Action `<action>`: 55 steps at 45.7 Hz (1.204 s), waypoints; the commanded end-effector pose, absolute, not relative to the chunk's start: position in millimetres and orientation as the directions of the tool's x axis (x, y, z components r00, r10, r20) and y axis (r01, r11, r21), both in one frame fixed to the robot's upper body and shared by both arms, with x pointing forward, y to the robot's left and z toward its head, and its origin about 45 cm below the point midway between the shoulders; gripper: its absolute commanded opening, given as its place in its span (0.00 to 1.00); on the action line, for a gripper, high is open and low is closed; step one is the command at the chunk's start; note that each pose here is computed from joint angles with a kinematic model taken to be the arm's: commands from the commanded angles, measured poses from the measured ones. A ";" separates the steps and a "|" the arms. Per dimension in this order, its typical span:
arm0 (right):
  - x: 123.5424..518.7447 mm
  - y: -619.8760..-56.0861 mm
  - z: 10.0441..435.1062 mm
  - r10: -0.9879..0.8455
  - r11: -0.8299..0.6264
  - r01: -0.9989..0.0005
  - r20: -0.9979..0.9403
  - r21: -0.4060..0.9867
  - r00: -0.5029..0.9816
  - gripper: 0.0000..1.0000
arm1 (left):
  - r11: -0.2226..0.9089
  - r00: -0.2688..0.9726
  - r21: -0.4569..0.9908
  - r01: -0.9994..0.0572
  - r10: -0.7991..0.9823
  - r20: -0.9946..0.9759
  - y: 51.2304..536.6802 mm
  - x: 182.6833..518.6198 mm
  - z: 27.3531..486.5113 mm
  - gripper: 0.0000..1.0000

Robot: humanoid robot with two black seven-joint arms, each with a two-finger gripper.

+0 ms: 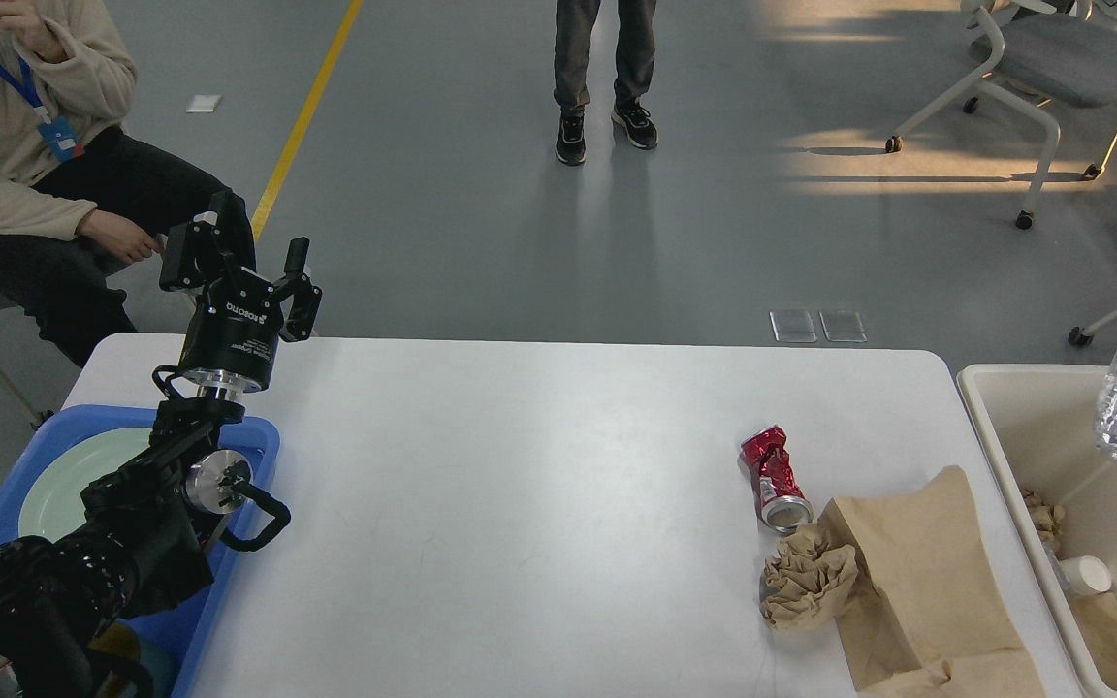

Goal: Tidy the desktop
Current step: 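Return the right gripper over the crushed red can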

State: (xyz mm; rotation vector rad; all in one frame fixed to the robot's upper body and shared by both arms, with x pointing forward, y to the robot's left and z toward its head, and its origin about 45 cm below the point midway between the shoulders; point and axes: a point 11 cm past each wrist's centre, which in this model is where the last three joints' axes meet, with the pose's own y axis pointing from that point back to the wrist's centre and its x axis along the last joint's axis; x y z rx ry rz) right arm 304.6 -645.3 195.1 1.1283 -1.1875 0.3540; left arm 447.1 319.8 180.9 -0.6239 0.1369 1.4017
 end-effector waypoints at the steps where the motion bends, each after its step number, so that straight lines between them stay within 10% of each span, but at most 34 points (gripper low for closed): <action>1: 289.5 -647.8 180.8 -0.328 0.456 -0.712 0.844 0.534 0.423 0.00 | 0.037 0.189 -0.327 -0.944 0.875 -0.446 319.9 447.1 181.0 0.96; 8: 279.5 -650.5 173.5 -0.332 0.462 -0.695 0.834 0.551 0.441 0.48 | 0.038 0.189 -0.325 -0.945 0.875 -0.446 319.9 447.2 180.8 0.96; 24: 273.2 -651.5 168.5 -0.332 0.464 -0.684 0.826 0.564 0.456 0.69 | 0.038 0.189 -0.326 -0.945 0.875 -0.446 319.9 447.2 180.8 0.96; 33: 277.6 -646.3 168.5 -0.358 0.446 -0.678 0.811 0.585 0.464 1.00 | 0.037 0.189 -0.327 -0.944 0.875 -0.446 319.9 447.1 181.0 0.96; 55: 375.1 -561.8 283.8 -0.419 0.175 -0.588 0.600 0.790 0.681 1.00 | 0.038 0.189 -0.325 -0.945 0.875 -0.446 319.9 447.2 180.8 0.96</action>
